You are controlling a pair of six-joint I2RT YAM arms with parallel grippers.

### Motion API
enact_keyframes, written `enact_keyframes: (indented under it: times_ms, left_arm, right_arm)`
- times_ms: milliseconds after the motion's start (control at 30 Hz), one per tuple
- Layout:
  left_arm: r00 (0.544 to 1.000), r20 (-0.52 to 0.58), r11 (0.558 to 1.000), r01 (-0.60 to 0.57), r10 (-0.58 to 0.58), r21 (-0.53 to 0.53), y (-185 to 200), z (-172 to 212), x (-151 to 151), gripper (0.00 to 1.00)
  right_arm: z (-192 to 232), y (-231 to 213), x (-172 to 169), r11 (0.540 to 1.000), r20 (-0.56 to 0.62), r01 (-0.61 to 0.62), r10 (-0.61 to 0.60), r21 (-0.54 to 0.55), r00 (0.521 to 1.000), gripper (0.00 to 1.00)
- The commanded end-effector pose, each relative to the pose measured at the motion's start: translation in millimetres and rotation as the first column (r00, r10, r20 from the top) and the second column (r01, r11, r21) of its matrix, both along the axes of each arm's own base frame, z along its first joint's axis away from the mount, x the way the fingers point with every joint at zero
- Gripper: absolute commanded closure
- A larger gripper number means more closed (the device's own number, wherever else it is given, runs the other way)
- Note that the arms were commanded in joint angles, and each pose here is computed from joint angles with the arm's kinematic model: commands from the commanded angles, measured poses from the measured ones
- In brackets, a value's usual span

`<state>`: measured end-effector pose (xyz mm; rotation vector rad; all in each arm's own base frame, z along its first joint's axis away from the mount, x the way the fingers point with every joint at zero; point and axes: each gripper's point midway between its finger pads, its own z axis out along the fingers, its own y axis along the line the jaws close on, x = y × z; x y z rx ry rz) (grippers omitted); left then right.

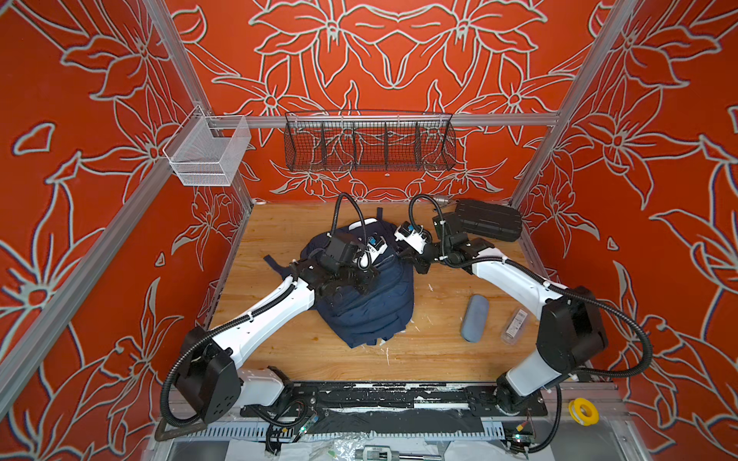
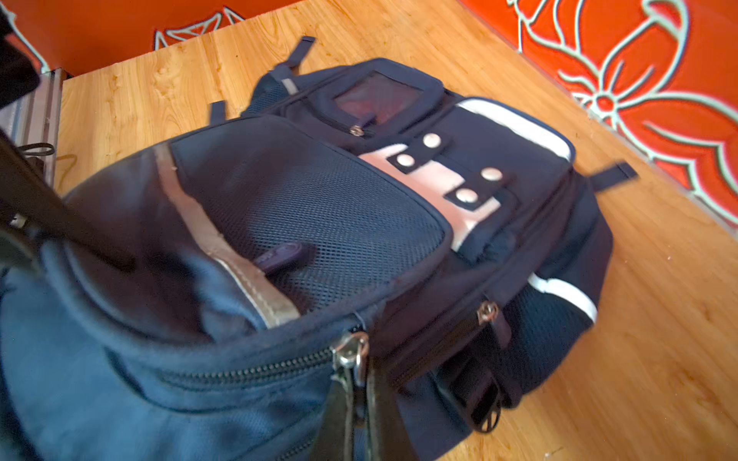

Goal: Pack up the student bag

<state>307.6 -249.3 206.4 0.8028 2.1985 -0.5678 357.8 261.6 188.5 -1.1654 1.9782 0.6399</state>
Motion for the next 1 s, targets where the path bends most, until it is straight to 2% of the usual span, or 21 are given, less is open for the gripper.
enact_keyframes:
  times_ms: [0,133,267,367,500,633,700,733,767,833,967]
  left_arm:
    - [0.989,-0.035,0.985,-0.146,0.143,-0.094,-4,21,21,1.00]
    - [0.971,-0.124,0.963,-0.221,0.203,-0.154,-14,31,33,1.00]
    - [0.935,-0.188,0.937,-0.326,0.301,-0.127,-9,28,44,1.00]
    - [0.918,-0.216,0.919,-0.366,0.332,-0.146,-11,28,46,1.00]
    - [0.911,-0.240,0.906,-0.382,0.336,-0.181,-21,34,42,1.00]
    - [0.915,-0.258,0.904,-0.367,0.310,-0.217,-26,45,34,1.00]
    - [0.917,-0.252,0.912,-0.361,0.309,-0.196,-23,47,31,1.00]
    - [0.919,-0.251,0.919,-0.352,0.304,-0.176,-20,48,28,0.90]
    - [0.922,-0.244,0.927,-0.343,0.301,-0.154,-16,51,26,0.75]
    - [0.921,-0.247,0.933,-0.338,0.301,-0.126,-9,55,22,0.59]
    - [0.884,-0.323,0.901,-0.402,0.337,-0.161,7,64,29,0.47]
  right_arm:
    - [22,-12,-7,0.999,0.028,0.028,-0.028,0.024,0.999,1.00]
    - [30,-10,-22,0.998,0.061,0.029,-0.032,0.053,0.998,1.00]
    - [37,-5,-36,0.996,0.035,0.058,-0.060,0.063,0.998,1.00]
    - [38,2,-49,0.995,0.021,0.073,-0.074,0.062,0.997,1.00]
    - [28,10,-59,0.993,-0.009,0.110,-0.110,0.037,0.994,1.00]
    - [22,8,-56,0.981,-0.016,0.180,-0.179,0.076,0.984,1.00]
    - [23,6,-53,0.978,0.003,0.192,-0.193,0.084,0.981,1.00]
    - [23,4,-52,0.977,0.017,0.200,-0.202,0.079,0.979,1.00]
    - [24,3,-51,0.977,0.031,0.200,-0.202,0.074,0.979,1.00]
    - [25,2,-50,0.978,0.052,0.197,-0.201,0.073,0.978,1.00]
    - [23,5,-53,0.981,0.083,0.164,-0.174,0.107,0.981,1.00]
